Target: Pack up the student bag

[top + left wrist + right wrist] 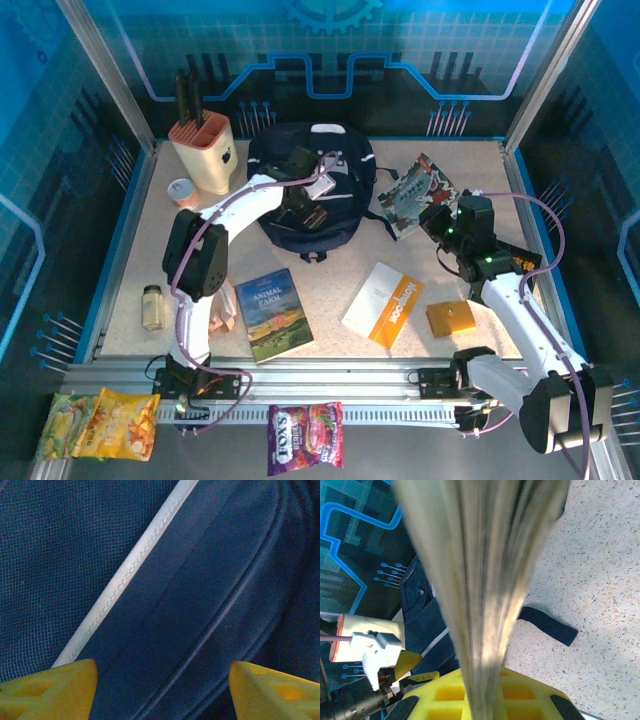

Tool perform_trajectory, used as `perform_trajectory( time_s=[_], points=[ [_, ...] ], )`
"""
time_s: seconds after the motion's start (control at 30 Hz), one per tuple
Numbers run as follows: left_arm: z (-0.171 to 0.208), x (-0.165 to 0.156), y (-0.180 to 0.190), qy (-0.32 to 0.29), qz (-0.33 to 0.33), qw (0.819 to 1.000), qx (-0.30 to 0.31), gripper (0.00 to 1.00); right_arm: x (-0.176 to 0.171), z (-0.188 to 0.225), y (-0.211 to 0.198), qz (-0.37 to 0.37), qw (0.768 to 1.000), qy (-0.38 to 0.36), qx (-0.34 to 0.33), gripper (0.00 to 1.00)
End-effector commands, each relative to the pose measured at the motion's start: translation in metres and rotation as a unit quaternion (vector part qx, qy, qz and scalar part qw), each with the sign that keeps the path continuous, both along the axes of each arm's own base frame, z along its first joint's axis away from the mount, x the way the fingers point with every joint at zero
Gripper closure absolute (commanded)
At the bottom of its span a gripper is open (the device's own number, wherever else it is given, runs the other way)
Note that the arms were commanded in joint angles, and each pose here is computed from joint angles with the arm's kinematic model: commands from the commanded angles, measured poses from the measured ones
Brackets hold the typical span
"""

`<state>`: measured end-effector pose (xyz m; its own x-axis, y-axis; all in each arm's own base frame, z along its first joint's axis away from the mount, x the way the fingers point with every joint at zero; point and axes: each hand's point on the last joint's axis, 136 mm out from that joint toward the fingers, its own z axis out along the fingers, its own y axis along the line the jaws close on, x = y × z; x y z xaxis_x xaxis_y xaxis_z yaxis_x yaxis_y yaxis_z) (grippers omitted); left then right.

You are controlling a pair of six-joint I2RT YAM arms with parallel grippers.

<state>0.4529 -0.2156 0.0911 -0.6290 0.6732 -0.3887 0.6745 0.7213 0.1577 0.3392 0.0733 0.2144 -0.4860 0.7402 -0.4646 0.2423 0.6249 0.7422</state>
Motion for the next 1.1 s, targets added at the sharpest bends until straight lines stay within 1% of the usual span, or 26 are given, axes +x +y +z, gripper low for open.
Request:
perform_trajectory(
  time_s=[0.0, 0.1, 0.17, 0.27, 0.37, 0.47, 0.53, 0.67, 0.83, 0.9, 1.07],
  points=[
    [-0.014, -0.002, 0.012, 0.018, -0.033, 0.997, 0.062, 0.33, 0.000, 0.007, -0.004, -0.004, 1.000, -0.012, 0.003, 1.00],
    [-0.020, 0.003, 0.013, 0.016, -0.041, 0.996, 0.075, 0.34, 0.001, 0.008, -0.001, -0.001, 1.000, -0.014, 0.008, 1.00],
    [-0.022, 0.010, 0.019, 0.009, -0.040, 0.994, 0.099, 0.33, 0.003, 0.011, 0.003, 0.008, 0.999, -0.027, 0.020, 1.00],
    [-0.026, 0.016, 0.025, 0.010, -0.043, 0.991, 0.130, 0.39, 0.003, 0.012, 0.006, 0.013, 0.999, -0.036, 0.032, 1.00],
    [-0.024, 0.021, 0.026, 0.008, -0.041, 0.989, 0.140, 0.48, 0.003, 0.011, 0.006, 0.012, 0.999, -0.034, 0.033, 1.00],
    [-0.023, 0.020, 0.023, 0.012, -0.046, 0.989, 0.138, 0.55, 0.002, 0.009, 0.006, 0.011, 0.999, -0.031, 0.033, 1.00],
    [-0.021, 0.019, 0.020, 0.011, -0.050, 0.989, 0.138, 0.63, 0.002, 0.010, 0.005, 0.008, 0.999, -0.032, 0.032, 1.00],
    [-0.016, 0.017, 0.015, 0.007, -0.056, 0.988, 0.141, 0.76, 0.002, 0.010, 0.004, 0.006, 0.999, -0.031, 0.029, 1.00],
    [-0.001, 0.017, 0.005, -0.008, -0.062, 0.990, 0.130, 0.91, 0.001, 0.009, 0.002, 0.003, 0.999, -0.027, 0.027, 1.00],
    [0.008, 0.015, 0.001, -0.014, -0.065, 0.991, 0.120, 1.00, 0.000, 0.009, 0.001, 0.000, 0.999, -0.027, 0.025, 1.00],
    [0.038, 0.011, -0.008, -0.036, -0.063, 0.993, 0.089, 1.00, -0.005, 0.011, -0.009, -0.014, 0.999, -0.029, 0.006, 1.00]
  ],
)
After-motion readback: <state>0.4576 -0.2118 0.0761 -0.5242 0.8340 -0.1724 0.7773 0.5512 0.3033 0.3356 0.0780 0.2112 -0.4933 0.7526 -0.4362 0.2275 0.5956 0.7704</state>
